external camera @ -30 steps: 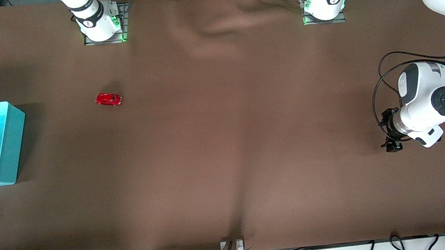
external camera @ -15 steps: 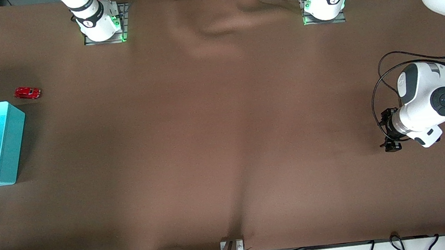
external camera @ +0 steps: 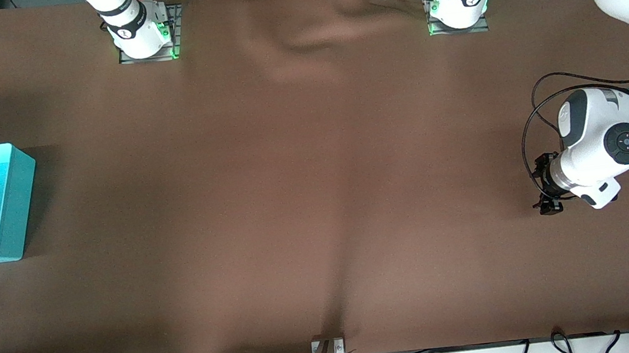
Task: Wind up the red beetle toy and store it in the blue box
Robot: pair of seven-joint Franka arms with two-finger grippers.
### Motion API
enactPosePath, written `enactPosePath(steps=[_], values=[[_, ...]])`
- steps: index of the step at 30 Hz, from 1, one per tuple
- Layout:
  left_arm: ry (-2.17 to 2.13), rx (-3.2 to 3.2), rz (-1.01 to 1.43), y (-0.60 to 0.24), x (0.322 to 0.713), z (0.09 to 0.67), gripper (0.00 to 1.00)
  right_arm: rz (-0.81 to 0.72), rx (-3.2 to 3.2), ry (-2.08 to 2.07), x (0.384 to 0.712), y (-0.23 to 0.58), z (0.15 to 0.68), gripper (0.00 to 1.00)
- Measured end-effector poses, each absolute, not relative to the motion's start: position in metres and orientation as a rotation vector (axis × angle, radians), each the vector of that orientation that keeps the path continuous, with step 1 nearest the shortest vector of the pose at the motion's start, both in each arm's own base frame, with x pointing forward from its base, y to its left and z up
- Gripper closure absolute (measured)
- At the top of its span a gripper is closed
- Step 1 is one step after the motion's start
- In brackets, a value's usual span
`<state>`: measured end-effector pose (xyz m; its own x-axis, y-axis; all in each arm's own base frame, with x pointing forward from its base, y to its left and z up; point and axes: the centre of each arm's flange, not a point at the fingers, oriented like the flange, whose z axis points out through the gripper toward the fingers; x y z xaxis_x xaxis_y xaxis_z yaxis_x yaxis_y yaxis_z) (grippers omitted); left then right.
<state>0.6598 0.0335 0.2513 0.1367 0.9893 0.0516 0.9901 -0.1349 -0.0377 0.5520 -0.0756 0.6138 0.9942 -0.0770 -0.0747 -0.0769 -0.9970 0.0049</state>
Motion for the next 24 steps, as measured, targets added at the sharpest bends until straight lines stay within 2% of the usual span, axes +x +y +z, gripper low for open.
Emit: enactPosePath(steps=[24], values=[[-1.981,-2.357,-0.021,0.0335,0.6599,0.2519,0.14,-0.11,3.135,-0.121,0.5521,-0.0757,0.6158,0.0]])
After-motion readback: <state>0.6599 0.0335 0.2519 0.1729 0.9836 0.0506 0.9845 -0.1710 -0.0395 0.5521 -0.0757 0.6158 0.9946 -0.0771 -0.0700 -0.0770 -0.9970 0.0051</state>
